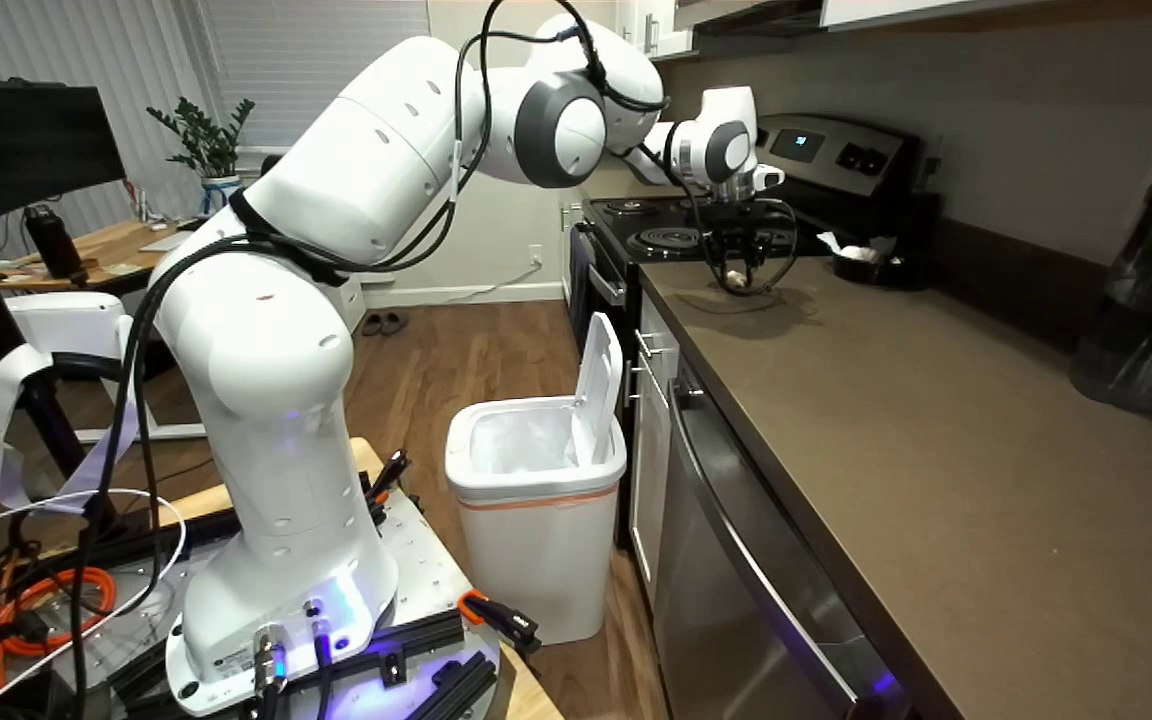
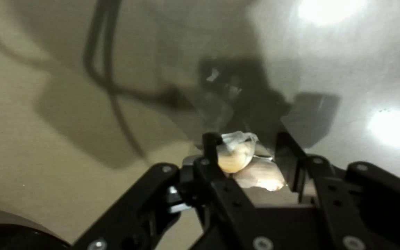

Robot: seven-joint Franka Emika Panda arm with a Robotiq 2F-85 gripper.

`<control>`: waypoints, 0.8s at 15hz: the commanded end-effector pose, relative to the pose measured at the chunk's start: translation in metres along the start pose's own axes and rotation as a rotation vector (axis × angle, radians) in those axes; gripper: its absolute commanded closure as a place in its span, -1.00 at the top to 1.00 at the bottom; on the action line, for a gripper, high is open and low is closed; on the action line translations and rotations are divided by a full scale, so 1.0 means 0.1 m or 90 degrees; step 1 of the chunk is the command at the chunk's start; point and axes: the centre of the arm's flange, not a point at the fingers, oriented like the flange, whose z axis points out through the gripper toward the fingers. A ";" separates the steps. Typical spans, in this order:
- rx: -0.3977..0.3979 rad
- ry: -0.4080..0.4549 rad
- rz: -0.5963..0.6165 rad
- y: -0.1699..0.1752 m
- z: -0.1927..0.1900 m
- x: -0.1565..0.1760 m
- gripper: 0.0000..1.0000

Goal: Place one clove of garlic from the countertop into the white bin

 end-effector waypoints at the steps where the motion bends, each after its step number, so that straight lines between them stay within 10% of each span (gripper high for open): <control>1: 0.006 0.004 -0.002 0.09 0.05 0.11 -0.59; 3: 0.004 0.006 0.000 0.10 0.03 0.10 -0.84; 12: 0.015 -0.030 -0.010 -0.29 -0.79 -0.01 -0.80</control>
